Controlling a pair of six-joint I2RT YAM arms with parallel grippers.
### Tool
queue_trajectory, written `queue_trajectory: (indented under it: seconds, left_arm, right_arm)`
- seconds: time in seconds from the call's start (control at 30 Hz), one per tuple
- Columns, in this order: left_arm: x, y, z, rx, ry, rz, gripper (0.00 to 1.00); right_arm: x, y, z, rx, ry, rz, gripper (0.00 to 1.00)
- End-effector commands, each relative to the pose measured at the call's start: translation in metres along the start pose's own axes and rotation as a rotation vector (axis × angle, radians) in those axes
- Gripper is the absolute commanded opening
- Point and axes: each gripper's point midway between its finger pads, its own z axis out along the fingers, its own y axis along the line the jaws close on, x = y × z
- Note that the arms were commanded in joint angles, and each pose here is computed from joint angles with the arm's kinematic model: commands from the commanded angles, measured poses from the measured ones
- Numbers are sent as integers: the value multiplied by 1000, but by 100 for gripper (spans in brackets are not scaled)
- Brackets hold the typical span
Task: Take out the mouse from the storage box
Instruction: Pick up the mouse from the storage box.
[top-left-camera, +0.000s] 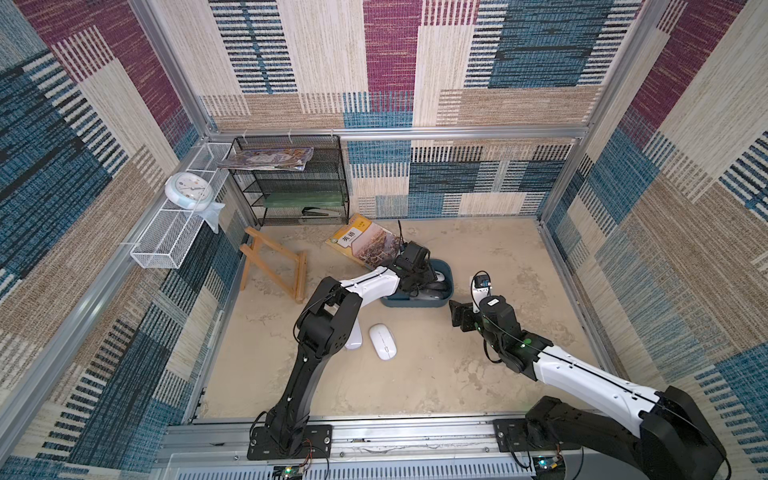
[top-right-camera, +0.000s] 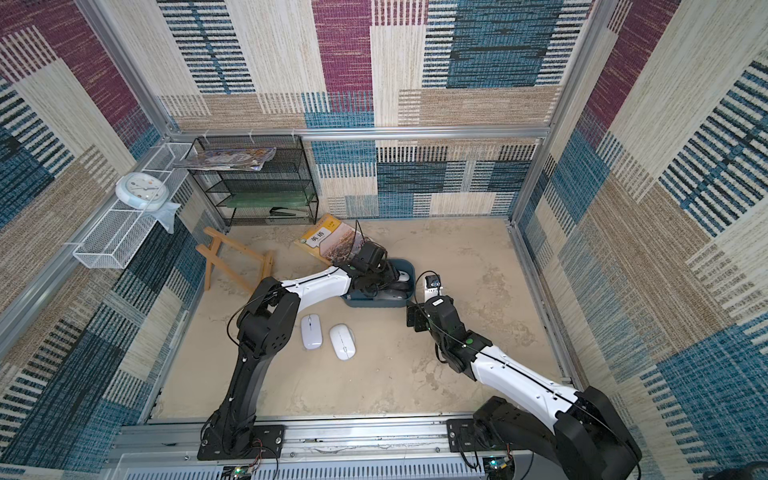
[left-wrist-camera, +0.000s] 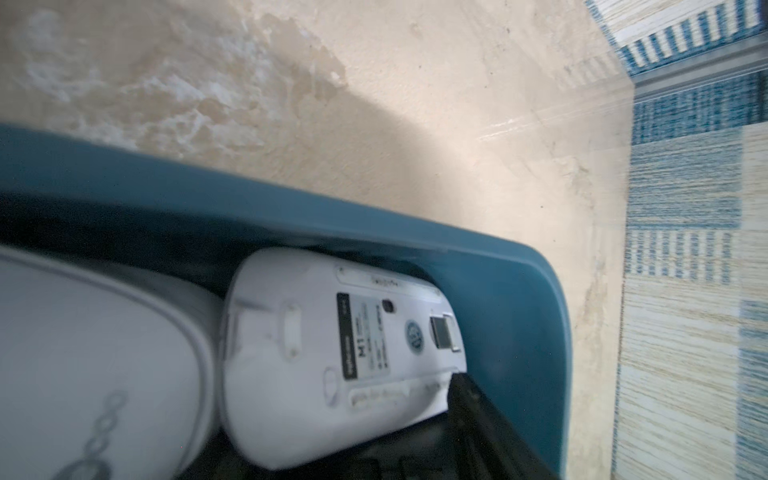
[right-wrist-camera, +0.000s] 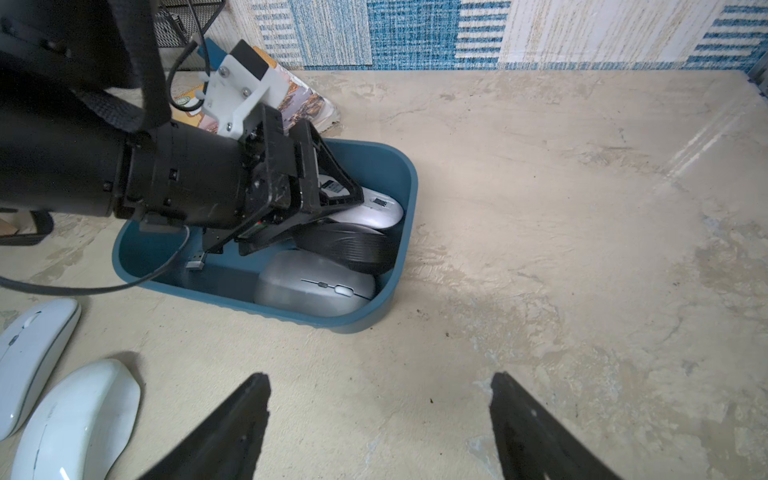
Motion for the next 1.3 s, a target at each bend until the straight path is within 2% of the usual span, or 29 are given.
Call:
queue_trajectory:
  seconds: [0.0, 0.23, 0.5, 0.7, 0.77, 0.97, 1.27]
  left_arm:
    - [-15, -24, -9, 108, -65, -10, 67]
    - [-17, -13, -1, 63, -64, -50, 70]
    - [-15, 8, 14, -5, -51, -117, 63]
    - [-17, 10, 17, -22, -49, -118, 63]
    - [-17, 11, 19, -22, -45, -118, 59]
    - [-18, 6, 16, -5, -48, -110, 38]
    - [-29, -17, -24, 13, -99, -40, 23]
  right_arm:
    - [-4, 4, 1, -19, -18, 12, 87]
    - [-4, 5, 1, -21, -17, 11, 87]
    - [-5, 5, 0, -24, -20, 15, 87]
    - [-5, 5, 0, -25, -17, 15, 87]
    - [-5, 5, 0, -26, -17, 15, 87]
    - [-4, 5, 0, -24, -17, 15, 87]
    - [-4, 5, 0, -27, -16, 15, 87]
